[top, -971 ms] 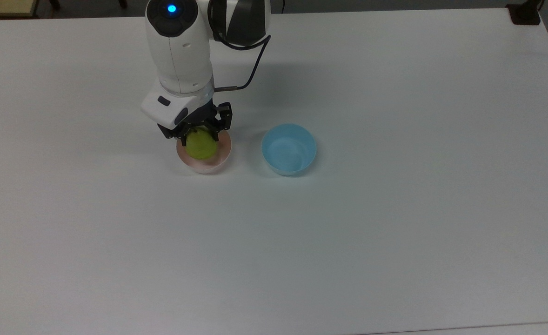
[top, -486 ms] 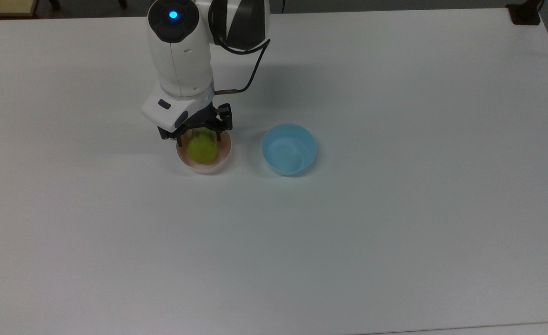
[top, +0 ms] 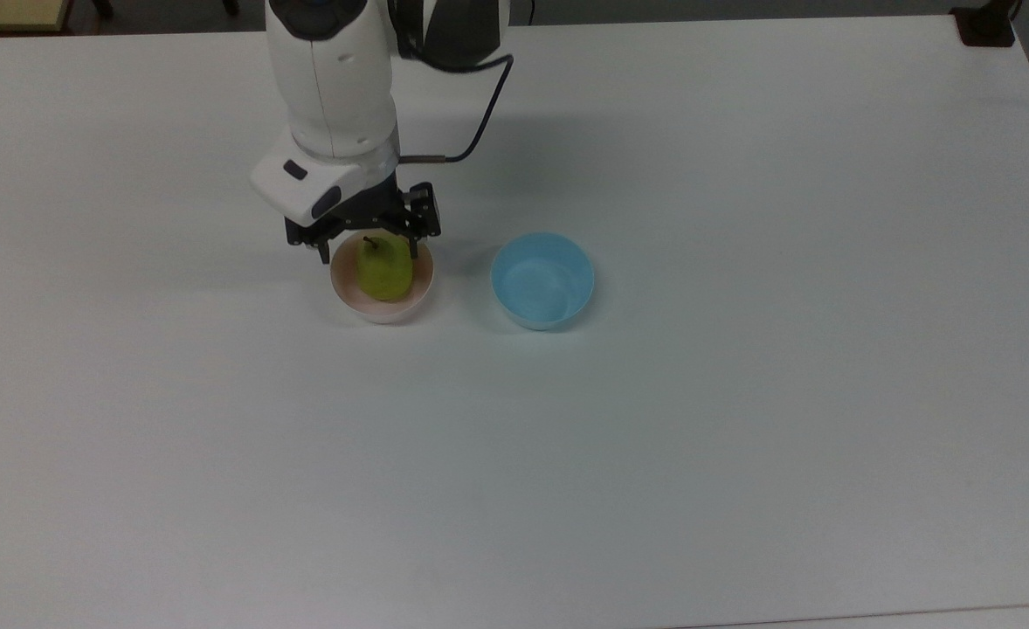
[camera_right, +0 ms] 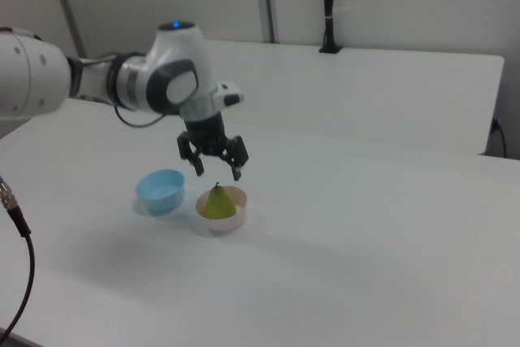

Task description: Place the pear in the bowl

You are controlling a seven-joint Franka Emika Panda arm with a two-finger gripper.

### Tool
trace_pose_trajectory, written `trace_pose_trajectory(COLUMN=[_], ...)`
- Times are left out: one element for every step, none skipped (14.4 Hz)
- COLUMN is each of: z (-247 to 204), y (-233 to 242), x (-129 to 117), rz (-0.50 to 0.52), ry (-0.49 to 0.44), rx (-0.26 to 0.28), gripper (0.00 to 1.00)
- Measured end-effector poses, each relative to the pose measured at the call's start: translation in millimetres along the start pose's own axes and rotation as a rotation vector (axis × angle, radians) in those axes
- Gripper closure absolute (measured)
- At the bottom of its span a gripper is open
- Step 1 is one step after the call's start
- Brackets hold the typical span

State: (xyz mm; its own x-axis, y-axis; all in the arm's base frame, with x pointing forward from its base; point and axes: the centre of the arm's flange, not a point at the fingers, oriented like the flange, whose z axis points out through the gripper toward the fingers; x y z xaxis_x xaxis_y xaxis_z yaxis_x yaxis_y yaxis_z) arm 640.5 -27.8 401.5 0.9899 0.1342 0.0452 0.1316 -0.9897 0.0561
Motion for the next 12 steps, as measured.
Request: trace_pose_trajectory(z=[-21.1, -53.4, -76.1, -98.7, -120.1, -139.3, -158.3, -175.4, -190.8, -205.3, -217.3, -223.8], y=[-0.8, -1.6, -2.1, -2.8, -3.2, -3.5, -3.7, -4.5, -5.8, -6.8, -6.2, -5.4], x=[1.6, 2.1, 0.0, -4.0, -9.3, -15.6, -23.5, -32.7, -42.3, -51.0, -58.1, -62.4], rz=[0.004, 0.006, 0.006, 0.005, 0.004, 0.005, 0.005, 0.005, 0.006, 0.01, 0.017, 0.019], ry=[-0.014, -0.026, -0.033, -0.04, -0.042, -0.038, -0.033, -0.032, -0.031, -0.021, -0.006, 0.004], rx=[0.004, 0.01, 0.014, 0.018, 0.022, 0.026, 0.03, 0.037, 0.05, 0.075, 0.103, 0.122], gripper=[0.0, 0.0, 0.0, 0.0, 0.0, 0.0, 0.0, 0.0, 0.0, 0.0, 0.0, 0.0])
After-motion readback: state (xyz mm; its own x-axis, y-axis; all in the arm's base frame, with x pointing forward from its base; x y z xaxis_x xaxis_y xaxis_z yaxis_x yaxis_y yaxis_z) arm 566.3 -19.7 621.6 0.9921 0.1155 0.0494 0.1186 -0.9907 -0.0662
